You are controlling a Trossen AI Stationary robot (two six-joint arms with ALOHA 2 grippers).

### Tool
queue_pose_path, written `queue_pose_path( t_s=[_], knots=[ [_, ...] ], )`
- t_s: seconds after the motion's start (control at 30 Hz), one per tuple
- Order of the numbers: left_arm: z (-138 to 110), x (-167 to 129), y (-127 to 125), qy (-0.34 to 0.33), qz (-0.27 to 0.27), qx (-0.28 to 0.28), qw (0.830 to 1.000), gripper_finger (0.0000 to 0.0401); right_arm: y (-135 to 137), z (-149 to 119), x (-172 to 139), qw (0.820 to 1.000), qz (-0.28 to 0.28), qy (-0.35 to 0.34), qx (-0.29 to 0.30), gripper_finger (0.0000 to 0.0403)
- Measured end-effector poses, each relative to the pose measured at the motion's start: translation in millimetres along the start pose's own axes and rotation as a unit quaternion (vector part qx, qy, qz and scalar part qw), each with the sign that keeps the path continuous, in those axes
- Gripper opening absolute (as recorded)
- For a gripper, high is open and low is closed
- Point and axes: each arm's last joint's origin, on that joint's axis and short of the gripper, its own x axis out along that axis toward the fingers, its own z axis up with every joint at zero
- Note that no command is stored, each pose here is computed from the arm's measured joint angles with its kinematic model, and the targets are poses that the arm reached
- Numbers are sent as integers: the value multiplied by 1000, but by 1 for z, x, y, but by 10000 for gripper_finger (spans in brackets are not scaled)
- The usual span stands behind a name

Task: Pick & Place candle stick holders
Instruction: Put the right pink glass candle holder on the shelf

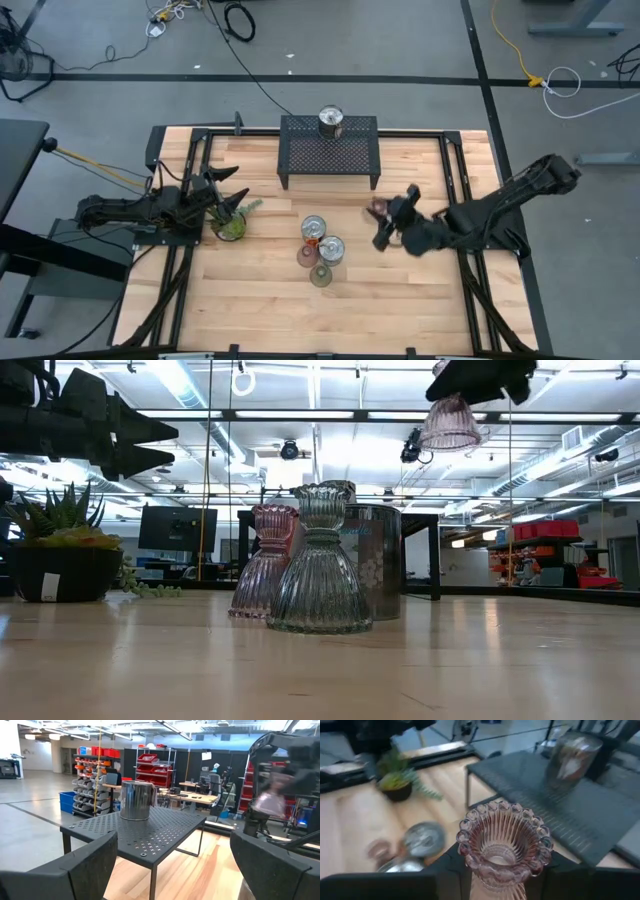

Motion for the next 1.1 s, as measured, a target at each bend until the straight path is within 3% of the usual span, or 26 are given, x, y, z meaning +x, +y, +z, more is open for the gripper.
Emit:
queue_pose_path(
  t_s=[0.27, 0.53, 0.8, 1.1],
  knots=[
    [0, 0, 0, 0, 0, 0, 1000, 385, -39, 24, 27, 999, -35, 5, -13, 115],
    [0, 0, 0, 0, 0, 0, 1000, 385, -84, 46, 66, 1000, -14, 4, -3, 115],
    [0, 0, 0, 0, 0, 0, 1000, 385, -123, 49, 92, 999, -13, 22, 33, 115],
    [0, 0, 0, 0, 0, 0, 1000, 385, -134, 40, 131, 998, -7, 40, 37, 115]
  ],
)
